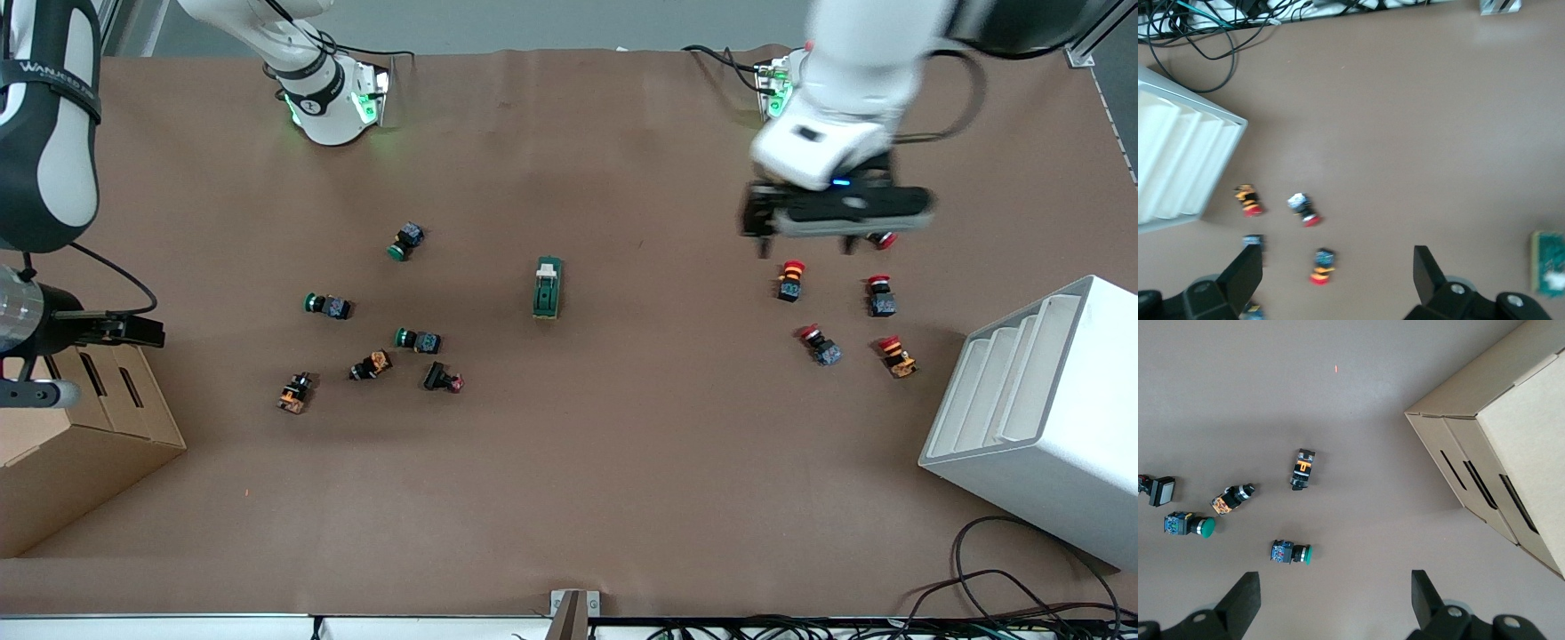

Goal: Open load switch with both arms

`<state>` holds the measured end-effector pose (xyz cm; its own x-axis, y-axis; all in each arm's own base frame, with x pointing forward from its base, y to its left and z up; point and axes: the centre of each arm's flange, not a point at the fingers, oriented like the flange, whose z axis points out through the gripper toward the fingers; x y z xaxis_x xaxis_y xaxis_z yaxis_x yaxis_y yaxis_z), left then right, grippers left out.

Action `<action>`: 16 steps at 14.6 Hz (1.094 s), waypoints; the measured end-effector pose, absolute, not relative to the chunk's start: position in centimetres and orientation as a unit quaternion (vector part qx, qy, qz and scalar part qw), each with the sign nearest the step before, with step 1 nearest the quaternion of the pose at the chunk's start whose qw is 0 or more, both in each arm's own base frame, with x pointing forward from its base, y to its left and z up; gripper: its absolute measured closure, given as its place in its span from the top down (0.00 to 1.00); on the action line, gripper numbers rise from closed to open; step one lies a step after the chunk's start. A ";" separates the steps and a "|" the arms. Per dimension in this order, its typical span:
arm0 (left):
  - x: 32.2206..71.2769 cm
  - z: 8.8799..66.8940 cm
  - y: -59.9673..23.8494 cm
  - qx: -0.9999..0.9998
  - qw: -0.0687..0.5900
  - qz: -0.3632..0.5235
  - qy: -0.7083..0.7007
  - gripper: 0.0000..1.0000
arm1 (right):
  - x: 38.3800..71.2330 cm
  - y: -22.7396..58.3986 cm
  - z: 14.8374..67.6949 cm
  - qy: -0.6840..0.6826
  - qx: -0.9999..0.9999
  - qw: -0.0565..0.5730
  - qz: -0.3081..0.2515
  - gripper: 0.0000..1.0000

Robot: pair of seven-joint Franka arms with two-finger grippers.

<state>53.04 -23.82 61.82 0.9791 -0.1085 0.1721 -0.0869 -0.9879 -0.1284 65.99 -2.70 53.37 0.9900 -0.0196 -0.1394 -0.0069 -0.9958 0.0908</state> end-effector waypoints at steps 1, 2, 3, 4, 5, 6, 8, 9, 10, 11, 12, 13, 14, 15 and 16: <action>53.2 62.2 -21.3 -0.994 0.055 -0.072 0.065 1.00 | 66.0 -2.6 53.4 -0.006 0.996 0.045 -0.071 1.00; 53.2 62.5 -19.3 -0.995 0.049 -0.056 0.071 1.00 | 65.8 -2.6 53.5 -0.006 0.996 0.044 -0.076 1.00; 52.9 62.7 -17.5 -0.996 0.042 -0.044 0.069 1.00 | 65.5 -2.6 53.8 -0.007 0.996 0.043 -0.082 1.00; 52.6 62.9 -16.1 -0.996 0.036 -0.036 0.068 1.00 | 65.1 -2.6 54.4 -0.007 0.996 0.042 -0.083 1.00; 52.3 62.9 -14.7 -0.996 0.034 -0.032 0.072 1.00 | 64.6 -2.6 55.3 -0.007 0.996 0.041 -0.083 1.00; 52.0 62.9 -13.5 -0.996 0.033 -0.029 0.076 1.00 | 63.9 -2.6 56.1 -0.007 0.996 0.039 -0.083 1.00; 51.6 62.6 -11.3 -0.997 0.025 -0.021 0.074 1.00 | 62.2 -2.7 57.4 -0.007 0.996 0.034 -0.080 1.00; 51.3 62.3 -10.7 -0.997 0.020 -0.017 0.071 1.00 | 61.3 -2.8 57.9 -0.007 0.996 0.031 -0.078 1.00; 50.9 62.0 -10.4 -0.997 0.019 -0.013 0.069 1.00 | 60.5 -2.9 58.2 -0.008 0.997 0.027 -0.074 1.00; 50.6 61.7 -10.4 -0.997 0.020 -0.010 0.069 1.00 | 59.6 -3.3 58.6 -0.010 0.997 0.022 -0.068 1.00; 50.3 61.5 -10.4 -0.997 0.020 -0.008 0.070 1.00 | 58.7 -3.8 58.8 -0.013 0.998 0.016 -0.063 1.00; 50.2 61.4 -10.4 -0.997 0.020 -0.007 0.070 1.00 | 57.9 -4.1 59.1 -0.015 0.998 0.011 -0.058 1.00; 50.1 61.5 -10.4 -0.997 0.020 -0.007 0.070 1.00 | 57.1 -4.1 59.4 -0.014 0.998 0.008 -0.054 1.00; 50.1 61.6 -10.2 -0.997 0.020 -0.009 0.069 1.00 | 56.4 -3.8 59.7 -0.011 0.999 0.006 -0.050 1.00; 50.1 61.7 -9.8 -0.998 0.020 -0.010 0.064 1.00 | 55.7 -3.6 60.2 -0.009 0.999 0.005 -0.046 1.00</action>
